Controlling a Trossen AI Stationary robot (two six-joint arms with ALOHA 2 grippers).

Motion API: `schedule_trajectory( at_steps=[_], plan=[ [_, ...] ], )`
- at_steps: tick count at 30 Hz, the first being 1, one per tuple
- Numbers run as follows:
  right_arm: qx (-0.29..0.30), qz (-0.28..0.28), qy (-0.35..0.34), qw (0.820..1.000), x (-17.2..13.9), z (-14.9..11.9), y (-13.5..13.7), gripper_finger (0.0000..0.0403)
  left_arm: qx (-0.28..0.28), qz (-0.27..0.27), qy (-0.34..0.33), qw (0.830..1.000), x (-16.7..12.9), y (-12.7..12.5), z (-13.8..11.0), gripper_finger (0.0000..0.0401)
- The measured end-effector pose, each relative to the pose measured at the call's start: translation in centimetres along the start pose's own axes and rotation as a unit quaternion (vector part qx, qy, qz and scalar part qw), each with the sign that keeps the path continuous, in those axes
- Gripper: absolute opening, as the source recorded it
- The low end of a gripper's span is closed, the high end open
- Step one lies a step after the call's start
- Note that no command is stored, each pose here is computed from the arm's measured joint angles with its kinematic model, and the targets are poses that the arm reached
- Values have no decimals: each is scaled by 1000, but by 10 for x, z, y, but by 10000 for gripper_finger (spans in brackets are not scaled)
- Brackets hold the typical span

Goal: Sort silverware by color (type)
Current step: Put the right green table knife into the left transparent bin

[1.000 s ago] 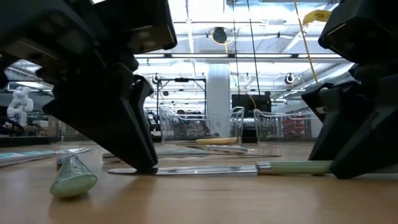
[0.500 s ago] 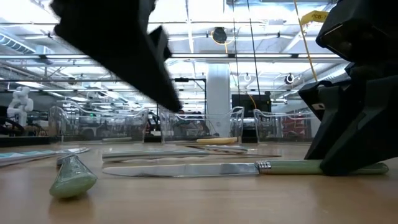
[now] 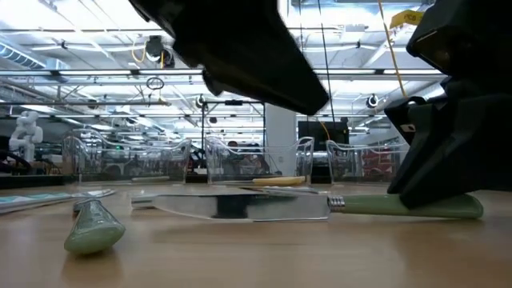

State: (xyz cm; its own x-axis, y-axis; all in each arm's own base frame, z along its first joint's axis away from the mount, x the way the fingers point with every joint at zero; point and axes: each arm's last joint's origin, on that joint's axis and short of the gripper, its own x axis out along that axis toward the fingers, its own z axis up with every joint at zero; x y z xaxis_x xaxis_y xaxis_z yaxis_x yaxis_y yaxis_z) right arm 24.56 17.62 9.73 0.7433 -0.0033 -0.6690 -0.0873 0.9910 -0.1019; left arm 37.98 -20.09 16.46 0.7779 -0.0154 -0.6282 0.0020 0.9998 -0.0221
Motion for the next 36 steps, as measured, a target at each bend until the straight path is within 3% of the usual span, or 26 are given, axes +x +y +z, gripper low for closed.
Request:
schedule_trajectory(
  at_steps=[5, 16, 25, 30, 36],
  plan=[
    [2, 2, -1, 1000, 0, 0, 0, 29, -7, 0, 6, 1000, 19, 7, -8, 99],
    [2, 5, 0, 1000, 0, 1, 0, 29, -57, -9, 3, 998, 32, 10, -13, 230],
    [2, 7, -2, 1000, 0, 1, 1, 29, -80, -5, 22, 997, 49, 18, -25, 245],
    [2, 7, -2, 1000, 0, 1, 1, 29, -75, -13, 40, 996, 55, 21, -30, 205],
    [2, 5, -3, 1000, 0, 1, 1, 29, -47, -16, 47, 998, 55, 21, -31, 70]
  ],
)
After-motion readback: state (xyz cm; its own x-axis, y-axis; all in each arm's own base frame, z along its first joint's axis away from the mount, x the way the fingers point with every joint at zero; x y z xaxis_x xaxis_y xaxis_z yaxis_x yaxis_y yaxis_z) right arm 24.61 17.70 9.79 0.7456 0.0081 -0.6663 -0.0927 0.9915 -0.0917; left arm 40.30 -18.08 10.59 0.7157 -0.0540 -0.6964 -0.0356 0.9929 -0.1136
